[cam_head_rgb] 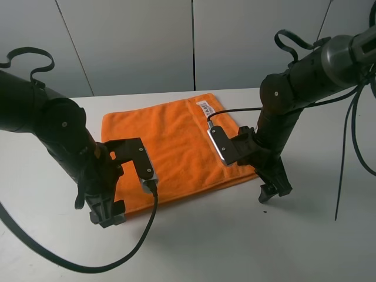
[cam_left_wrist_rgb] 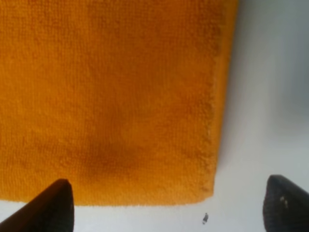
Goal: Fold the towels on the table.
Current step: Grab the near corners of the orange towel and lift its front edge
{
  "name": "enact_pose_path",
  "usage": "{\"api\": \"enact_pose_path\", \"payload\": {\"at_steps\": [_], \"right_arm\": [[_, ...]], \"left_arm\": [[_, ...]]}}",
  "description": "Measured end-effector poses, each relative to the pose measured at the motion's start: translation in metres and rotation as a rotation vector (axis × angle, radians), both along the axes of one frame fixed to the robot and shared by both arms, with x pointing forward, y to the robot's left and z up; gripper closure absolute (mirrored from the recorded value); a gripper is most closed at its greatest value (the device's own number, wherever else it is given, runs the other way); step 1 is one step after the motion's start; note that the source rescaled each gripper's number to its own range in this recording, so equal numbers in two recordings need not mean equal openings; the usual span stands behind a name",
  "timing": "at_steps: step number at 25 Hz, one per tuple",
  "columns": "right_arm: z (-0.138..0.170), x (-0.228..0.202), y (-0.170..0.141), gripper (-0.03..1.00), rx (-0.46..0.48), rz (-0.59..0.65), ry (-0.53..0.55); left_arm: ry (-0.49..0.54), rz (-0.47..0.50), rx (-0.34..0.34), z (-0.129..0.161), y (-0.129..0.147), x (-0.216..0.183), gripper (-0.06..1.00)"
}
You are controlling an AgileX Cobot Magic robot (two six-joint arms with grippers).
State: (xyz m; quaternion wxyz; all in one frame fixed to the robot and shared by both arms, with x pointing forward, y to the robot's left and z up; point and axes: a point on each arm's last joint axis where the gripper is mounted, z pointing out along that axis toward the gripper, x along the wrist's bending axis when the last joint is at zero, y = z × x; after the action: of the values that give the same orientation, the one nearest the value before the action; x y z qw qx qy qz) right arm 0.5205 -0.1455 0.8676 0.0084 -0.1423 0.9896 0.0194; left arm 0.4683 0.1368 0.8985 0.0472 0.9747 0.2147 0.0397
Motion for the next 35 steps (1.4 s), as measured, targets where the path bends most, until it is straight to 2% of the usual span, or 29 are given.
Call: {"api": "enact_pose_path", "payload": {"at_steps": [9, 18, 25, 35], "right_arm": [[0.000, 0.000, 0.000, -0.03, -0.005, 0.005, 0.001], [0.000, 0.000, 0.000, -0.03, -0.005, 0.005, 0.001], [0.000, 0.000, 0.000, -0.03, -0.005, 0.007, 0.000], [-0.005, 0.001, 0.000, -0.03, -0.012, 0.007, 0.015]], "left_arm": [[0.042, 0.008, 0.013, -0.019, -0.004, 0.000, -0.06], [0.018, -0.109, 0.011, -0.019, -0.027, -0.017, -0.06], [0.037, -0.099, 0.034, -0.030, -0.027, -0.016, -0.06], [0.032, -0.093, 0.029, -0.032, -0.027, -0.015, -0.06]]}}
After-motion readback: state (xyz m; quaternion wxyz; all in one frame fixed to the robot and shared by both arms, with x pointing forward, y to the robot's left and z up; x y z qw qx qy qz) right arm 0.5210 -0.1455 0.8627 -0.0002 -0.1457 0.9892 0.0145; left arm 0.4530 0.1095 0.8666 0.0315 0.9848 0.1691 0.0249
